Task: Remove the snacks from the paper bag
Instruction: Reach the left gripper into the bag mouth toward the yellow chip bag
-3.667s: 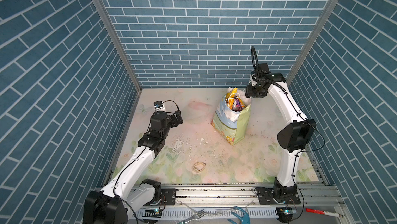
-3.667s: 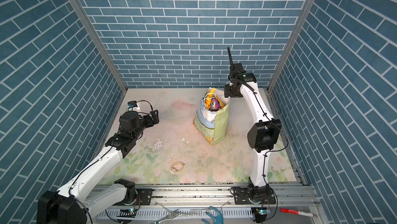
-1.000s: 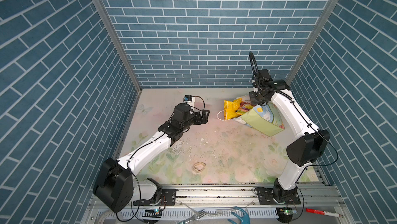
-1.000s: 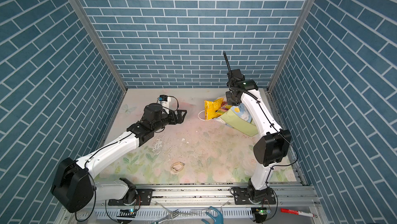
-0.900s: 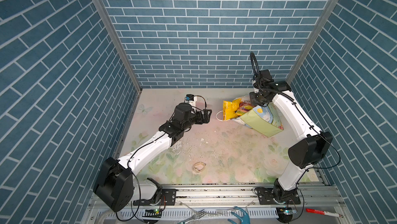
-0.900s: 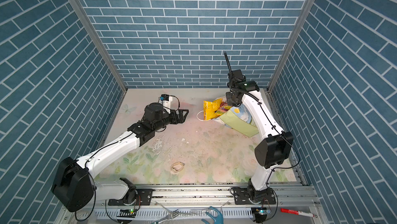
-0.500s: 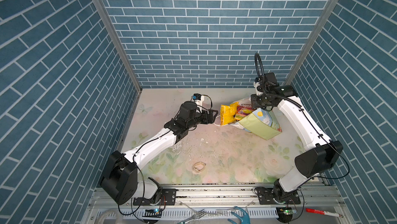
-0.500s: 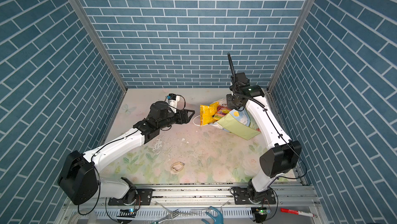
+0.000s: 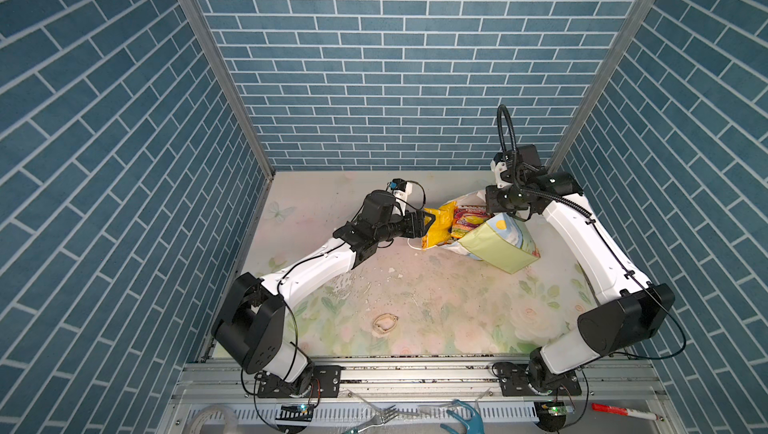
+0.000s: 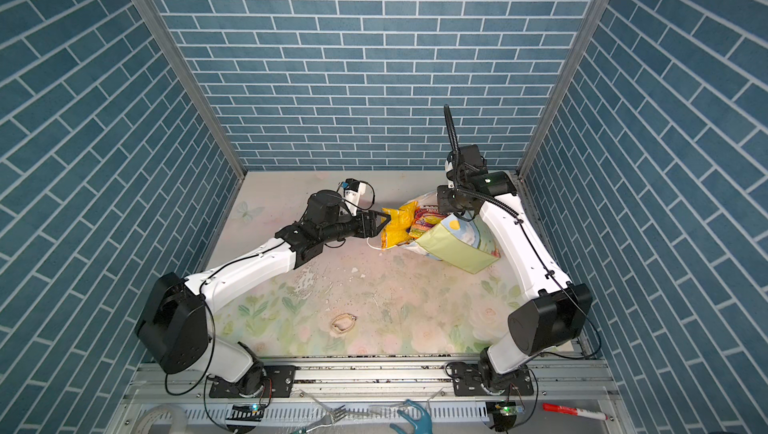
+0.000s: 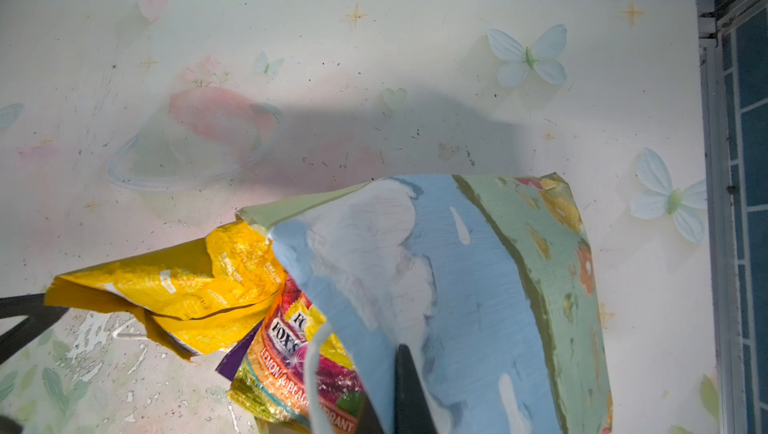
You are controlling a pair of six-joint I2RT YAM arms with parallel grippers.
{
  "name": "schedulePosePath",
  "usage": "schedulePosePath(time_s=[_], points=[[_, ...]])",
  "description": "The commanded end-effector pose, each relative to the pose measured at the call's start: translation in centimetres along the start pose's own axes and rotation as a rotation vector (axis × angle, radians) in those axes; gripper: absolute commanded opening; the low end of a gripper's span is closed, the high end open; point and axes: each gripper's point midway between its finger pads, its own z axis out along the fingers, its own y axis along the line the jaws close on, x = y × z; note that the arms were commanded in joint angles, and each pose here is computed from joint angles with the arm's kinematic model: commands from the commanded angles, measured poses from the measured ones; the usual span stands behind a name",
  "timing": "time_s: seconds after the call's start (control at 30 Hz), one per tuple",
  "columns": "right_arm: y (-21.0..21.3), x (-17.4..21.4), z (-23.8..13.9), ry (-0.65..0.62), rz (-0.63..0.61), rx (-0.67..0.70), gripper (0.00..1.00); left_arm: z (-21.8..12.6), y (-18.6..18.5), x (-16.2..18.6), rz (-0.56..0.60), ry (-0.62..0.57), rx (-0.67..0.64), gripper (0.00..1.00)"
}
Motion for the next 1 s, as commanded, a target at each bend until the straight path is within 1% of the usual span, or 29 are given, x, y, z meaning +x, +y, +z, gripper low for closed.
schedulePosePath(time_s=[0.0, 0.1, 0.3, 0.4, 0.5, 0.67, 0.83, 0.97], points=[[1.9, -3.4, -3.7, -0.179, 0.035, -0.102, 0.0, 0.5, -0.9, 0.1, 0.041, 0.025, 0.007, 0.7], [2.1, -3.4, -3.9, -0.185, 0.036, -0.115, 0.0, 0.6, -0.7, 0.1, 0.07, 0.027, -0.03, 0.7], [2.3, -3.3, -4.0, -0.196, 0.043, -0.129, 0.0, 1.1, -0.6, -0.1, 0.1, 0.024, -0.044, 0.56], [2.2, -3.3, -4.2, -0.202, 0.043, -0.129, 0.0, 1.5, -0.4, 0.1, 0.101, 0.036, -0.052, 0.54], [2.3, -3.4, -4.3, -0.207, 0.042, -0.131, 0.0, 1.8, -0.1, 0.3, 0.105, 0.041, -0.063, 0.49], [2.3, -3.5, -4.5, -0.215, 0.042, -0.133, 0.0, 2.1, 0.3, 0.5, 0.128, 0.054, -0.096, 0.49], [2.3, -3.4, -4.6, -0.214, 0.039, -0.132, 0.0, 1.5, 0.6, 0.3, 0.164, 0.049, -0.143, 0.52], [2.3, -3.5, -4.8, -0.221, 0.04, -0.133, 0.0, 0.7, 1.9, -0.1, 0.209, 0.025, -0.235, 0.56]])
